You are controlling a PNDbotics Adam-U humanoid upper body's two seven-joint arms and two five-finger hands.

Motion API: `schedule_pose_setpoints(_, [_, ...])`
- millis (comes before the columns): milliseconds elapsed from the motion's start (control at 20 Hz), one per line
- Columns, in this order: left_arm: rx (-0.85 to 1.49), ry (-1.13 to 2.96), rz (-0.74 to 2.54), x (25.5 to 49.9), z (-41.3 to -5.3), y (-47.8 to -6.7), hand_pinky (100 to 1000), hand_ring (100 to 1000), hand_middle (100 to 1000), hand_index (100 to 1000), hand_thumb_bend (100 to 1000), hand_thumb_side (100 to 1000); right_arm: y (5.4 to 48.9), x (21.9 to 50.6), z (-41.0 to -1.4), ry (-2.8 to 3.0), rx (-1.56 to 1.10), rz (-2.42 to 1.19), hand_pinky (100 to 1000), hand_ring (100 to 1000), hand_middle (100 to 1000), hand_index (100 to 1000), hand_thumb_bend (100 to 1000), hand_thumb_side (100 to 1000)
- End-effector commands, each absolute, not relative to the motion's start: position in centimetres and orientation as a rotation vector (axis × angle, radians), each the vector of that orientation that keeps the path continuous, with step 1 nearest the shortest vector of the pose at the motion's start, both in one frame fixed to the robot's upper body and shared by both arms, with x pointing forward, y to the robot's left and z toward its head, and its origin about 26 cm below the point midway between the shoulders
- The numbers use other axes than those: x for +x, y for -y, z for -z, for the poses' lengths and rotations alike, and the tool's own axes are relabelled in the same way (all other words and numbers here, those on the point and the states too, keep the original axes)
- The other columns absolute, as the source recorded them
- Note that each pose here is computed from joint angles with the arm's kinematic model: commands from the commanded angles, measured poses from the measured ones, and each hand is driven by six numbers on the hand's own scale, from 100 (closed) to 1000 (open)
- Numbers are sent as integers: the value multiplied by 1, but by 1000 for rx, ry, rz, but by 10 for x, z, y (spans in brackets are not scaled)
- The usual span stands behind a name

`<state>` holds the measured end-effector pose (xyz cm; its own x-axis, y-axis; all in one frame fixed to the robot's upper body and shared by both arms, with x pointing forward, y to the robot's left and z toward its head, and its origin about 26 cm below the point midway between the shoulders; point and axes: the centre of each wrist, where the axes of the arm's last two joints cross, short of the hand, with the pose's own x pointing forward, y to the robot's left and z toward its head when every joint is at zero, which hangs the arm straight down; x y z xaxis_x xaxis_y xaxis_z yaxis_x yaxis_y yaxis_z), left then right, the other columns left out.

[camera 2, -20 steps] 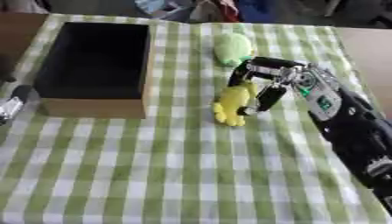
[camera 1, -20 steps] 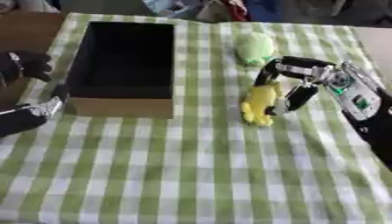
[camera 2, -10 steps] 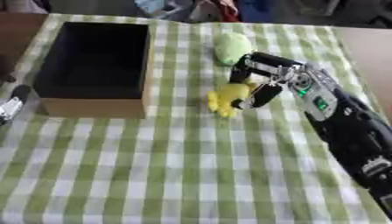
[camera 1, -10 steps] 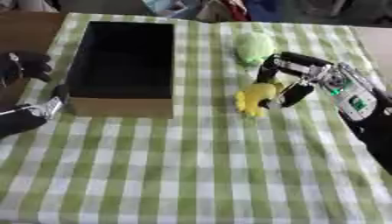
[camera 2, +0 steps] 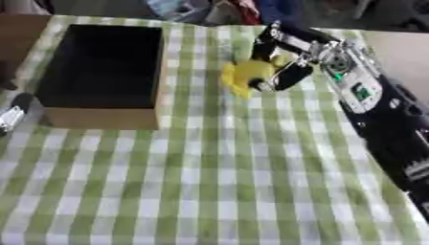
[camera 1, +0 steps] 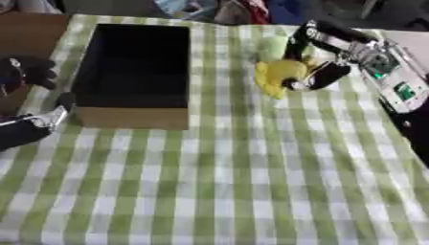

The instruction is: Pick up objects on the table and place them in the box.

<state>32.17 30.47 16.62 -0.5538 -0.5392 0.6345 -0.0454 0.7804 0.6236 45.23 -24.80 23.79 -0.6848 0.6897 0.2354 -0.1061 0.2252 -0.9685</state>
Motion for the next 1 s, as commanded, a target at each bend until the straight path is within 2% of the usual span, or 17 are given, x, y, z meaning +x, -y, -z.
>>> schedule_pose_setpoints(50, [426,2111,749,322,-180,-301,702,575,573,738,337,100,240,455,-266,1912,-612,-1496,649,596,227,371,350,100])
schedule_pose_setpoints(400, [365,2183,754,326,-195,-288,699,573,572,736,331,100,192,470,-274,1973,-631,-1483,649,596,228,372,357,100])
schedule_pose_setpoints(650, [315,2255,747,327,-211,-276,699,574,573,736,329,100,160,479,-260,1957,-646,-1486,650,596,228,373,358,100])
schedule_pose_setpoints(1000, [274,2278,752,328,-216,-269,699,573,573,736,329,100,136,486,-240,1918,-666,-1490,655,602,244,388,374,100])
